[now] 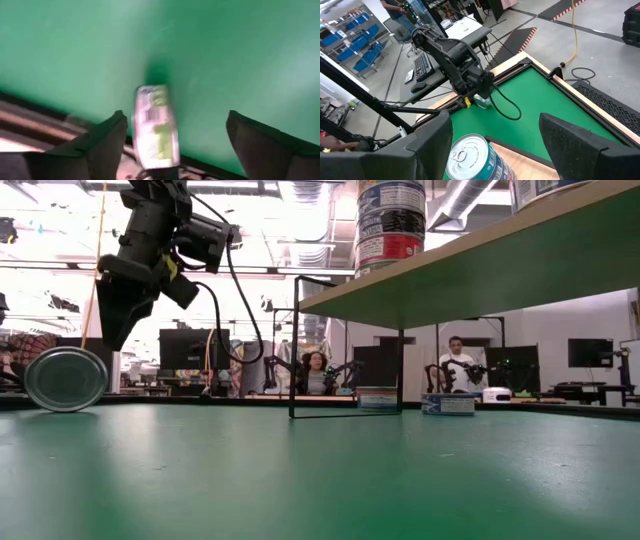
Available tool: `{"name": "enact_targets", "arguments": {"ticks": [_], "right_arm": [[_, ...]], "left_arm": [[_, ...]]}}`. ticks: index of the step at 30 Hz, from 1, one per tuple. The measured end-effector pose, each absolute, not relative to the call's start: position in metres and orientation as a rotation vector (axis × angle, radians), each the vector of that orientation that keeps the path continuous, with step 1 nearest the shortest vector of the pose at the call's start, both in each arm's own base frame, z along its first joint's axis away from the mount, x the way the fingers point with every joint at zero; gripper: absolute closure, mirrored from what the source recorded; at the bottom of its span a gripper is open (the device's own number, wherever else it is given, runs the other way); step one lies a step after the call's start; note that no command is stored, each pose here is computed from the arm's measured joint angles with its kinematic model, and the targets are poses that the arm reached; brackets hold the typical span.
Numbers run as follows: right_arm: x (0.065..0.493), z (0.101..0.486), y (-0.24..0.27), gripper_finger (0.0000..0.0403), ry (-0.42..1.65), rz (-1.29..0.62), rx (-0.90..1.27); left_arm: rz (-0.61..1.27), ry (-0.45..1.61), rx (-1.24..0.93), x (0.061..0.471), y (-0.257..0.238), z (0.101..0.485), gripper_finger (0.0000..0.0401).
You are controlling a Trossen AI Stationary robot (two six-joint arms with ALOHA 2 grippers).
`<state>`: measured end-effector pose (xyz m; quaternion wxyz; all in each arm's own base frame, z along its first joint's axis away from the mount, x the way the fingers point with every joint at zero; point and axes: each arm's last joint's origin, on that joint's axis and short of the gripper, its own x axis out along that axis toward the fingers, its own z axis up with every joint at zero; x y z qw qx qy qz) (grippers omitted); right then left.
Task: Stack canned seafood by type on shelf
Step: Stack the light green tuna can on top of the other light green tuna cans on the shelf
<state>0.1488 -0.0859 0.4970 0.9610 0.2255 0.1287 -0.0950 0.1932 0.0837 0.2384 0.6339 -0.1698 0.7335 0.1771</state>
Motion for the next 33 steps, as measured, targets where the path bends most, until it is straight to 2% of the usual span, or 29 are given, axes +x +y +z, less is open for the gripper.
{"name": "enact_targets", "arguments": {"ticks": [5,8,13,18,27,33], "right_arm": [[0.149,0.497,-0.086,0.0086,0.262,-0.193,0.458],[0.149,0.497,-0.086,0.0086,0.261,-0.192,0.458],[0.149,0.497,-0.086,0.0086,0.261,-0.192,0.457],[0.149,0.497,-0.086,0.0086,0.261,-0.192,0.457],[0.149,0.497,-0.086,0.0086,0.265,-0.192,0.457],[0.149,0.496,-0.086,0.0086,0.272,-0.192,0.465]], "left_arm": [[0.455,1.705,-0.384,0.194,0.085,0.235,0.0050],[0.475,1.736,-0.358,0.190,0.085,0.227,0.0055],[0.465,1.815,-0.441,0.176,0.081,0.204,0.0077],[0.461,1.834,-0.447,0.171,0.079,0.194,0.0133],[0.424,1.669,-0.341,0.190,0.077,0.190,0.0277],[0.325,1.543,-0.278,0.203,0.068,0.204,0.0278]]}}
